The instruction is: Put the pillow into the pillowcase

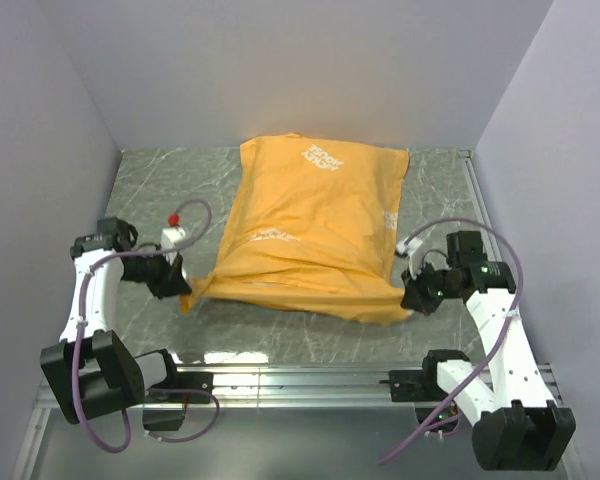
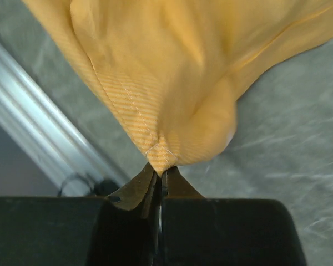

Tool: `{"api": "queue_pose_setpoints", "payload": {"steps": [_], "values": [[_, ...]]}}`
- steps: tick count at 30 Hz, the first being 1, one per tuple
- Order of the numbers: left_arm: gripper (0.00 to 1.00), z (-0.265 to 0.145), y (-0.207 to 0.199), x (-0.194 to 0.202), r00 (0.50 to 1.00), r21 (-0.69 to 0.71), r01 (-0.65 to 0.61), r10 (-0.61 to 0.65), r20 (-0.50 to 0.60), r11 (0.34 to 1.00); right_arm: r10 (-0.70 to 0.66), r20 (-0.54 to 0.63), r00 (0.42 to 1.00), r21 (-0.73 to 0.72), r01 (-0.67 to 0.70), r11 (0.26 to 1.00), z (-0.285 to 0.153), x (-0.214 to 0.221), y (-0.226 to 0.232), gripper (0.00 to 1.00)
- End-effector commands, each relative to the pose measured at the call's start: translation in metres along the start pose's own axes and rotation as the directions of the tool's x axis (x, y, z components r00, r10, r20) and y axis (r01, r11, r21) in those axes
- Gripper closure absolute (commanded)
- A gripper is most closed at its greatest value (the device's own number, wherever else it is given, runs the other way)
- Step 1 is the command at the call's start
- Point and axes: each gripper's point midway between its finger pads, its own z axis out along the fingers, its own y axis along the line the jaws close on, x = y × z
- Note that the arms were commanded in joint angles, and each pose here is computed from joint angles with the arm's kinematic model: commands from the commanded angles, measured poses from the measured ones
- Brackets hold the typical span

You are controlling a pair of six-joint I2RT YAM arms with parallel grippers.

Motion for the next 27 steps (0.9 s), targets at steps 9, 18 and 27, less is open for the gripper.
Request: {"api": "queue_pose_setpoints", "payload": {"steps": [9, 18, 27], "values": [[0.71, -0.017, -0.008, 0.145, 0.725, 0.127, -0.492, 0.486, -0.488, 0.862, -0.398, -0.403, 0.824, -0.125, 0.382, 0.916, -0.021, 0.090, 0.016, 0.33], [0.50, -0.023, -0.019, 0.087, 0.790, 0.093, -0.524, 0.523, -0.320, 0.847, -0.389, -0.150, 0.909, 0.060, 0.401, 0.914, -0.037, -0.011, 0.010, 0.36], [0.41, 0.000, 0.005, 0.066, 0.869, 0.073, -0.391, 0.394, -0.299, 0.917, -0.311, -0.408, 0.859, -0.061, 0.314, 0.948, 0.002, 0.032, 0.009, 0.29]]}}
